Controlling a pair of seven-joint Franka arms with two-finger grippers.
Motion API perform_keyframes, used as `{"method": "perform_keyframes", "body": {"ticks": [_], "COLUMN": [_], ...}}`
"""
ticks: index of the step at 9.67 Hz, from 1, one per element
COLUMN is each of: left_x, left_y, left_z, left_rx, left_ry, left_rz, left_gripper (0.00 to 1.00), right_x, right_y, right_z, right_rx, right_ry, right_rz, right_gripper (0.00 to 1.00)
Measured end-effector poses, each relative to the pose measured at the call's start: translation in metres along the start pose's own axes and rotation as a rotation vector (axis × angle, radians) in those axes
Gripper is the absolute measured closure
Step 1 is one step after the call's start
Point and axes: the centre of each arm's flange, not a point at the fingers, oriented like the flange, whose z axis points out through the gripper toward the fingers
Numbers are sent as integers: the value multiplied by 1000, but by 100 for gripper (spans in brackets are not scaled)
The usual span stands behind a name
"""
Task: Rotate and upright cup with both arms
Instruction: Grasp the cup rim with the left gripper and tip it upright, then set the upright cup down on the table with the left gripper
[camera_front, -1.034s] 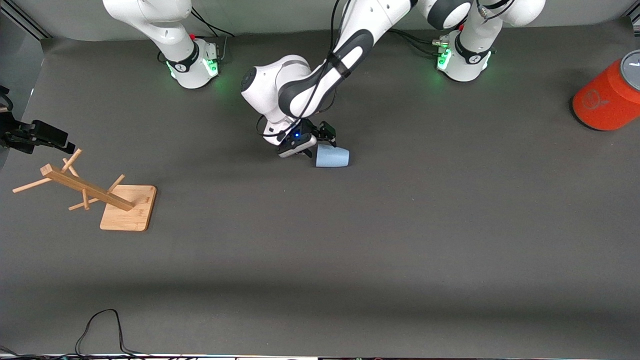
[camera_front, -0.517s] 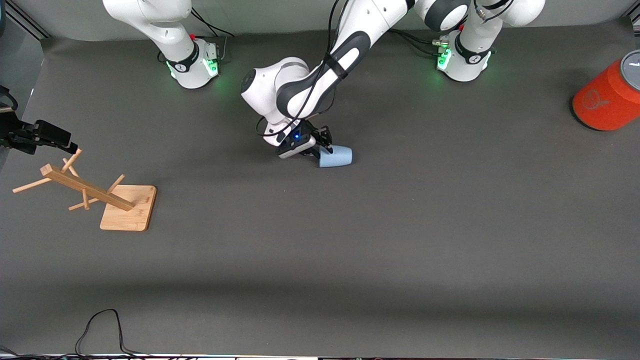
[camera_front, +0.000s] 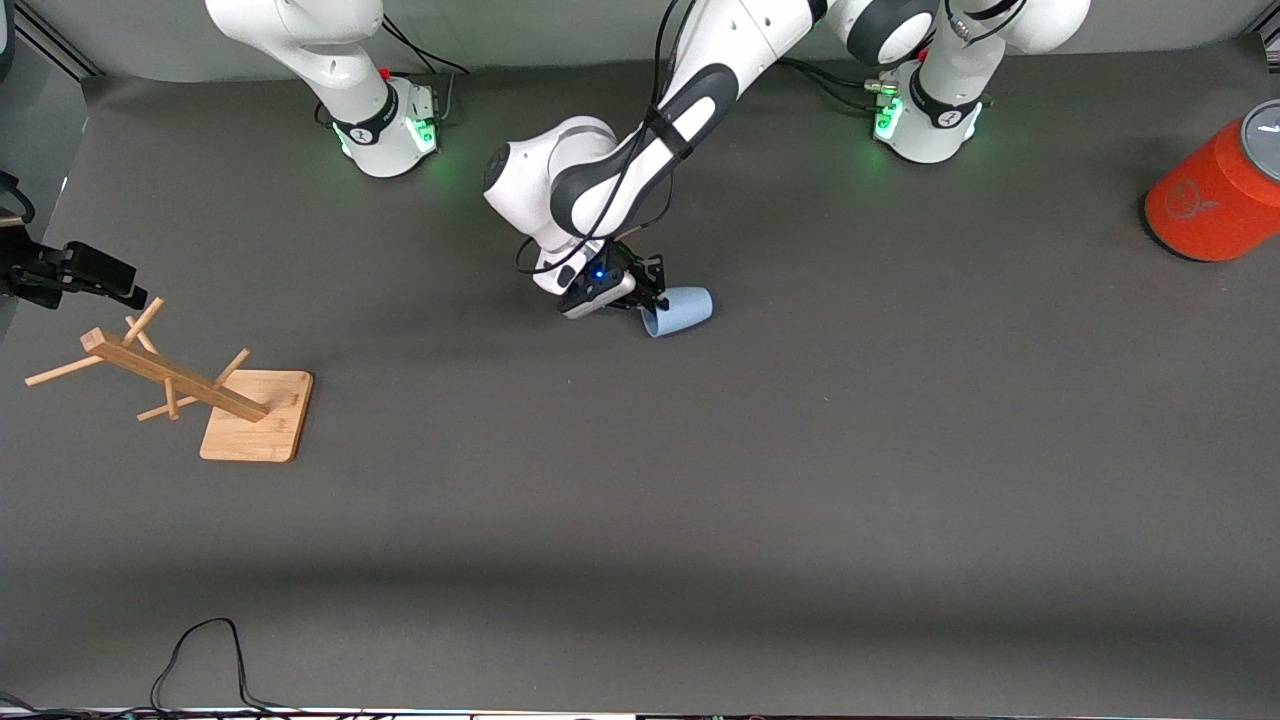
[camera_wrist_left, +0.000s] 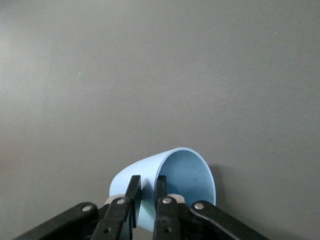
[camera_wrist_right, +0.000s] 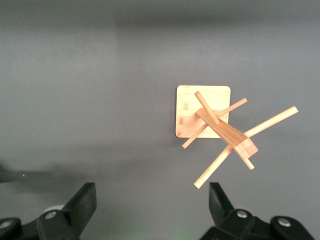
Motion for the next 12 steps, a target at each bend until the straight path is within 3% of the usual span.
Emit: {"method": "perform_keyframes", "body": {"ticks": [4, 6, 10, 12], "left_x": [9, 28, 125, 161], "left_y": [-9, -26, -116, -165], "left_z": [-16, -44, -93, -98], "left_rx": [10, -31, -191, -263], "left_ry": [-4, -36, -195, -243], "left_rz": [-16, -47, -193, -258], "left_gripper": [89, 94, 95, 95], "right_x": [0, 1, 4, 4], "right_y": [0, 0, -2, -3], "right_z": [2, 4, 8, 8], "right_rx": [0, 0, 0, 0], "right_ry": [-4, -8, -15, -15], "right_rz": [0, 0, -3, -5], "right_gripper": [0, 0, 0, 0]}}
